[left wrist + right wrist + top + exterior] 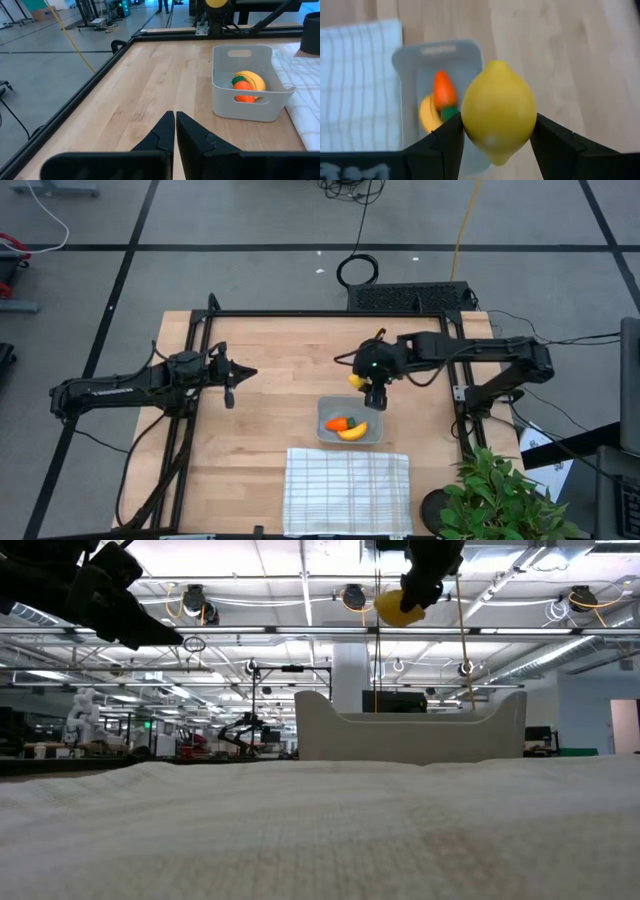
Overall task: Pick and placing Produce into tupperware
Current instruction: Put the lemon into the gray bin
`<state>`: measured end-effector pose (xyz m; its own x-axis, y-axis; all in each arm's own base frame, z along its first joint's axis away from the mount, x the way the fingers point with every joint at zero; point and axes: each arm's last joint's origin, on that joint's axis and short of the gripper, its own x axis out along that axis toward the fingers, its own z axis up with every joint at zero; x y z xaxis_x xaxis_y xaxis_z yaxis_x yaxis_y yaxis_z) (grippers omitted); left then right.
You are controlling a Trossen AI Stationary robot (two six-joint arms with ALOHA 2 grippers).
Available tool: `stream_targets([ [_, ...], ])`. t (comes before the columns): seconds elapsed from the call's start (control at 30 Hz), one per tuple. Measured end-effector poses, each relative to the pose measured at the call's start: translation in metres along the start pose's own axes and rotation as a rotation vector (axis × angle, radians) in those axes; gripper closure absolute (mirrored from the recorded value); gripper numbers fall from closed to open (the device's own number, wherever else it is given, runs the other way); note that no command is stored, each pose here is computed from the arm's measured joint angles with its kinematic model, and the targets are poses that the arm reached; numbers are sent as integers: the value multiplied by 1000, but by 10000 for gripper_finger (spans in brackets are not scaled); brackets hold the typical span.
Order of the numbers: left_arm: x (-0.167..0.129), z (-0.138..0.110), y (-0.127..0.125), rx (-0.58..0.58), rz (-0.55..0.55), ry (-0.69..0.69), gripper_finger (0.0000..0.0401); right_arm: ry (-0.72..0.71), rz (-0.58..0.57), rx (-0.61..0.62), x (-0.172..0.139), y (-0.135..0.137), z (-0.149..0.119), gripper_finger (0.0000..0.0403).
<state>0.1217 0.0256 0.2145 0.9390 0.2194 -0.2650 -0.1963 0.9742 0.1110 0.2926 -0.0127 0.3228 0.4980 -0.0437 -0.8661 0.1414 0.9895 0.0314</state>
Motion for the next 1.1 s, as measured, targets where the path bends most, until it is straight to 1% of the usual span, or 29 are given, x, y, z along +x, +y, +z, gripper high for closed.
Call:
stream_targets([
  [0.1, 0, 0, 0, -2, 0, 0, 380, 78, -2, 7, 2, 3, 5, 216],
  [0.33, 0, 0, 0, -2, 0, 0, 380, 210, 63, 26, 6, 8, 8, 216],
  [0.63, 0, 0, 0, -1, 0, -1, 380, 263, 91, -2, 23, 16, 8, 216],
  [1.1, 0, 0, 0, 0, -1, 0, 380, 284, 90, -10, 26, 17, 7, 216],
])
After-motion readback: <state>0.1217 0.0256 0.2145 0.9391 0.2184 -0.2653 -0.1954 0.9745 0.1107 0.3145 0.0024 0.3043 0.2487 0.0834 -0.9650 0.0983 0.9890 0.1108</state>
